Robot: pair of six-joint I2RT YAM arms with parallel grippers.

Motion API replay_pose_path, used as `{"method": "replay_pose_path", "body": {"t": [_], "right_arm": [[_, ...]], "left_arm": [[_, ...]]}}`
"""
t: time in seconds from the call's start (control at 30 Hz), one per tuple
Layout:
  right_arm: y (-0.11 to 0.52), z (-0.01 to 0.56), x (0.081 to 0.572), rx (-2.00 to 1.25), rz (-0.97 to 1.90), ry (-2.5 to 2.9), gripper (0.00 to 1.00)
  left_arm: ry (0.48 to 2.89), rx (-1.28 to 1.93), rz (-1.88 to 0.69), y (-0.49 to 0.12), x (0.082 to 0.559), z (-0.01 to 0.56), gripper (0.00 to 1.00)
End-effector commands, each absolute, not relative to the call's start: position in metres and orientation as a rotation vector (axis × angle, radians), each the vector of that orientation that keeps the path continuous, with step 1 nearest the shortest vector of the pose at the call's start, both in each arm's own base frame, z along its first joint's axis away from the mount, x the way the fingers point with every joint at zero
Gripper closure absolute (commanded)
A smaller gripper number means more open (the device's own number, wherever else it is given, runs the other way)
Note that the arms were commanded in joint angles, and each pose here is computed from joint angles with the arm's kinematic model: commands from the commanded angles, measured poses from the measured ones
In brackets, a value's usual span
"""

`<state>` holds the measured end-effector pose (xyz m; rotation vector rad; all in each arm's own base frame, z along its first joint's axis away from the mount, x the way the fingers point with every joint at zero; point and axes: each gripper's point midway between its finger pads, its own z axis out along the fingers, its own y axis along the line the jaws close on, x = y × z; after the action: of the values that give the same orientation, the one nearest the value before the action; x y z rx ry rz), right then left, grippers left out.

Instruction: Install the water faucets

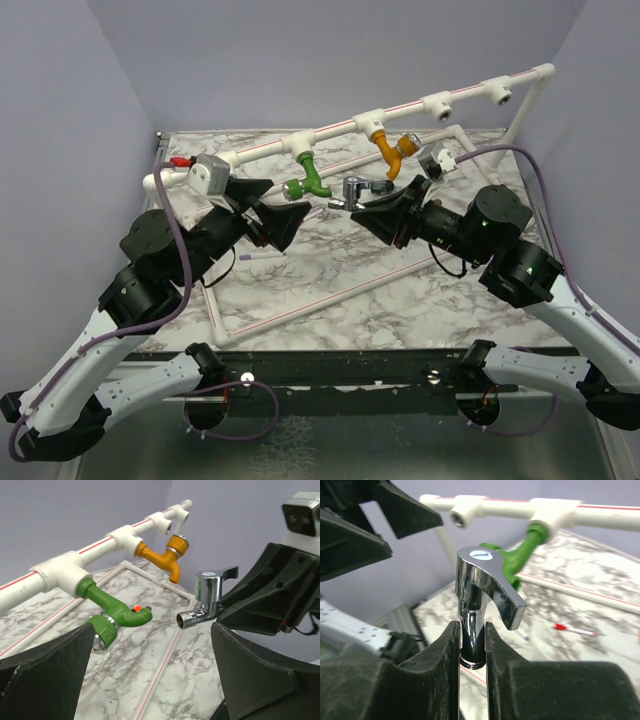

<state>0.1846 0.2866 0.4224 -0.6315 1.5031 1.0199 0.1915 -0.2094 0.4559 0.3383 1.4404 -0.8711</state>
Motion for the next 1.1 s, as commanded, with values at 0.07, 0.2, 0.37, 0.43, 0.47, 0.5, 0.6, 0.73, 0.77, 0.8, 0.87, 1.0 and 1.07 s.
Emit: {"method": "replay_pose_path", "body": {"t": [0.07,0.2,0.37,0.43,0.47,0.5,0.6,0.73,0.77,0.8,0.87,1.0,1.07], "right_arm": [[0.225,0.423,0.219,-0.528,0.588,1.57,0.99],[0.192,0.431,0.228,-0.459,0.424,1.585,0.99],[0.15,0.438,0.233,-0.326,0.258,1.614,0.99],[0.134,0.443,0.233,-0.272,0.211,1.612,0.99],[0.125,0.445,0.233,-0.237,0.185,1.615,0.99],[0.116,0.446,0.232,-0.2,0.157,1.617,0.99],[0.098,0.451,0.23,-0.13,0.114,1.609,0.99],[0.085,0.451,0.227,-0.101,0.071,1.607,0.99],[0.083,0.45,0.227,-0.097,0.063,1.608,0.99],[0.083,0.449,0.227,-0.097,0.06,1.61,0.99],[0.082,0.448,0.226,-0.096,0.064,1.607,0.99],[0.084,0.446,0.225,-0.104,0.088,1.592,0.99],[0.087,0.447,0.224,-0.112,0.102,1.588,0.99]], "left_arm": [[1.463,0.386,-0.629,-0.207,0.226,0.461,0.02],[1.471,0.397,-0.548,-0.213,0.245,0.468,0.03],[1.479,0.438,-0.547,-0.235,0.259,0.476,0.07],[1.498,0.448,-0.545,-0.244,0.266,0.475,0.08],[1.511,0.449,-0.543,-0.247,0.269,0.475,0.09],[1.525,0.451,-0.539,-0.251,0.273,0.475,0.09],[1.564,0.461,-0.545,-0.264,0.283,0.474,0.1],[1.617,0.493,-0.624,-0.294,0.29,0.469,0.1],[1.624,0.49,-0.663,-0.3,0.289,0.474,0.1],[1.645,0.487,-0.702,-0.308,0.288,0.473,0.1],[1.687,0.468,-0.773,-0.32,0.288,0.47,0.11],[1.775,0.401,-0.879,-0.339,0.29,0.462,0.13],[1.812,0.348,-0.916,-0.344,0.292,0.458,0.14]]}}
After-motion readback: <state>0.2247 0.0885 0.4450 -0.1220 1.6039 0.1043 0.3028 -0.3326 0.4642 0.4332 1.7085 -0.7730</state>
